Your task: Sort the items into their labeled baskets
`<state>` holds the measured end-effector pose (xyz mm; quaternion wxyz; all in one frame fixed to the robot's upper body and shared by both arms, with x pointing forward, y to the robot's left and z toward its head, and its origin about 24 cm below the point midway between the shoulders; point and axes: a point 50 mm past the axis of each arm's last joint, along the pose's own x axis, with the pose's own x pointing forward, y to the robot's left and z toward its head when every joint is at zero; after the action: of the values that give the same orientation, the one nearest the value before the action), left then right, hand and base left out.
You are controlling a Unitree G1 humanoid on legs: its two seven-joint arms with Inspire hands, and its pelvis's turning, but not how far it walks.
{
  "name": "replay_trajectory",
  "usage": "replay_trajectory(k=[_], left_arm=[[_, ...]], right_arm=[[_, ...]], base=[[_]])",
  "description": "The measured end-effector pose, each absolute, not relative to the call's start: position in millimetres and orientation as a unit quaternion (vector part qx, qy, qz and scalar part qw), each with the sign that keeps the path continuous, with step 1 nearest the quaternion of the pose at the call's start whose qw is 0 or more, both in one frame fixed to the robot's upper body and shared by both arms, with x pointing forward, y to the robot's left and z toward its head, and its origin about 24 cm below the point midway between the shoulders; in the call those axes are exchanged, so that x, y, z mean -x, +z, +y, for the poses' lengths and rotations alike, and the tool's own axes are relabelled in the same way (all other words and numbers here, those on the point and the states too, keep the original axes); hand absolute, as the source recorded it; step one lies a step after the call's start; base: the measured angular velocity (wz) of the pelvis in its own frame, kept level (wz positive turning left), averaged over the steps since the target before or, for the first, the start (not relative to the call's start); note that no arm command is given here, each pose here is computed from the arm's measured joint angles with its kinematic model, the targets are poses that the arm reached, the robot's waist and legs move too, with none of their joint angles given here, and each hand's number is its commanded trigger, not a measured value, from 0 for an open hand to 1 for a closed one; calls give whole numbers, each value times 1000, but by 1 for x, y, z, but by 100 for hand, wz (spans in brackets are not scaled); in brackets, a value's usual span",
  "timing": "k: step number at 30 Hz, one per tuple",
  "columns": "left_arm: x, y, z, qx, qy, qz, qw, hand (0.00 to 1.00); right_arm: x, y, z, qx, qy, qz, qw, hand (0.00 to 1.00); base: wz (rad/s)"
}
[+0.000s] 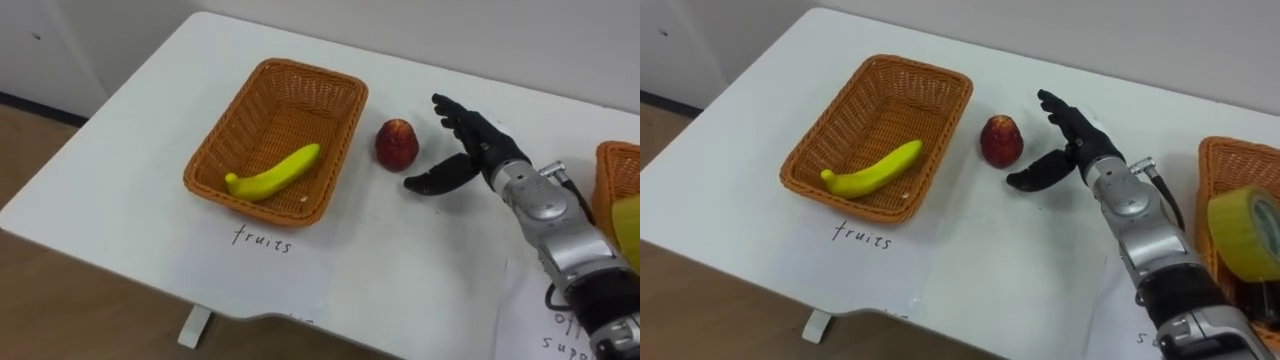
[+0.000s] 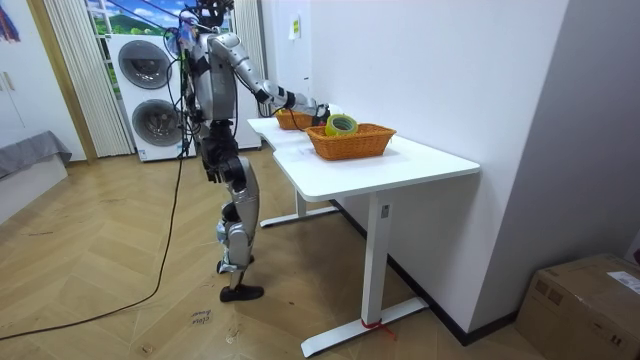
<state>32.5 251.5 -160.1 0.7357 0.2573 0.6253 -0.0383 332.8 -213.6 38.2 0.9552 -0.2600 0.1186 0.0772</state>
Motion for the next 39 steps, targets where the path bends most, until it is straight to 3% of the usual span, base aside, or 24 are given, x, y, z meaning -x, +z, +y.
replay_trajectory(k=[24,39], left_arm=[[-45,-160,248,-267,-45,605,749,0],[-45,-161,245,-269,-61,606,746,0]], right_arm=[[-334,43,-217,239,27,87,967,0],[-335,38,-203,241,63,95,964,0]], base=[[0],[0]])
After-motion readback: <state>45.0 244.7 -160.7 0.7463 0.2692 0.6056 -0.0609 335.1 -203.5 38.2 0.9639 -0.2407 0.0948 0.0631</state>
